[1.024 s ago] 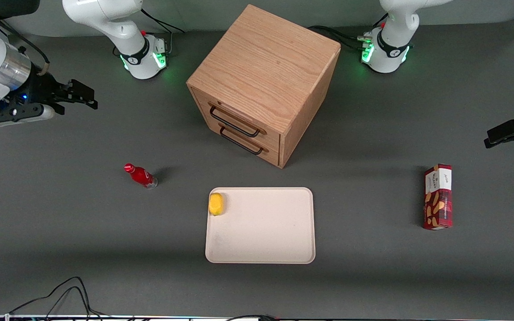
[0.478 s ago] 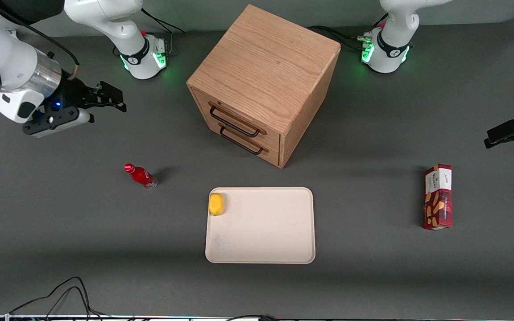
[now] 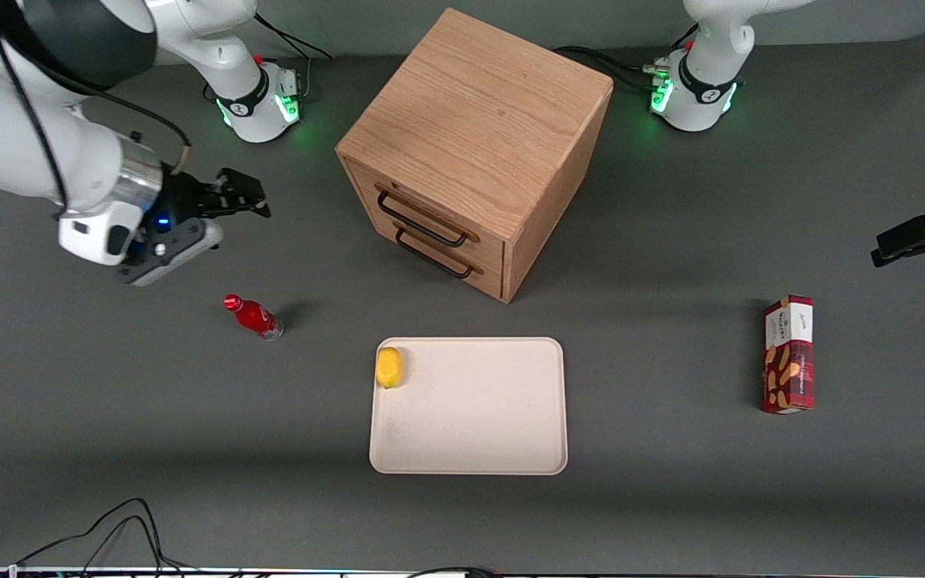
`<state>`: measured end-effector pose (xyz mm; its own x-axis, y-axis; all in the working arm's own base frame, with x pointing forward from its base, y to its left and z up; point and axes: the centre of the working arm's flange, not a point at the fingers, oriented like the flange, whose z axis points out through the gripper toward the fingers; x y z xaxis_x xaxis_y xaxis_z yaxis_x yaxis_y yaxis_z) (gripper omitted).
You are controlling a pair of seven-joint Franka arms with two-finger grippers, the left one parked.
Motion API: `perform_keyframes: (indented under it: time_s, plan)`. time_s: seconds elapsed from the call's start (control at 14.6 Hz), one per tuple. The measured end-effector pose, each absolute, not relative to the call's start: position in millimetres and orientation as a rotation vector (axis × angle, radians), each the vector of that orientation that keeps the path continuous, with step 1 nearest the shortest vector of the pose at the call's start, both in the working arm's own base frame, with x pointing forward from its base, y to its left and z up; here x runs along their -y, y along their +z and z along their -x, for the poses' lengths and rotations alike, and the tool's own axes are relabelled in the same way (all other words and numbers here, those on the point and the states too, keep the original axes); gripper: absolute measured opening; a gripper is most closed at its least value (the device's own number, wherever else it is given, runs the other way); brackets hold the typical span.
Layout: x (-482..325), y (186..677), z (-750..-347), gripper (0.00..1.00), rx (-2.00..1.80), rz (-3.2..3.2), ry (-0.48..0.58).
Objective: Open upper drawer
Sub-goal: 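Lower the right gripper onto the black handle of the upper drawer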
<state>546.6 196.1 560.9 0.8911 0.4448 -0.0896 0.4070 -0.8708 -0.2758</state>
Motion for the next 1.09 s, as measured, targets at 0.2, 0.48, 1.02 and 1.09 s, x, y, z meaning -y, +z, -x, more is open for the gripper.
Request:
perform_keyframes:
  time_s: [0.2,0.48,1.02,1.09]
  plan:
    - [-248,535,-539,1.00,0.859,2.729,0.271]
    - [-307,495,-541,1.00,0.995,2.647,0.303]
    - [-372,447,-544,1.00,1.231,2.516,0.213]
    - [-377,442,-546,1.00,1.244,2.512,0.212]
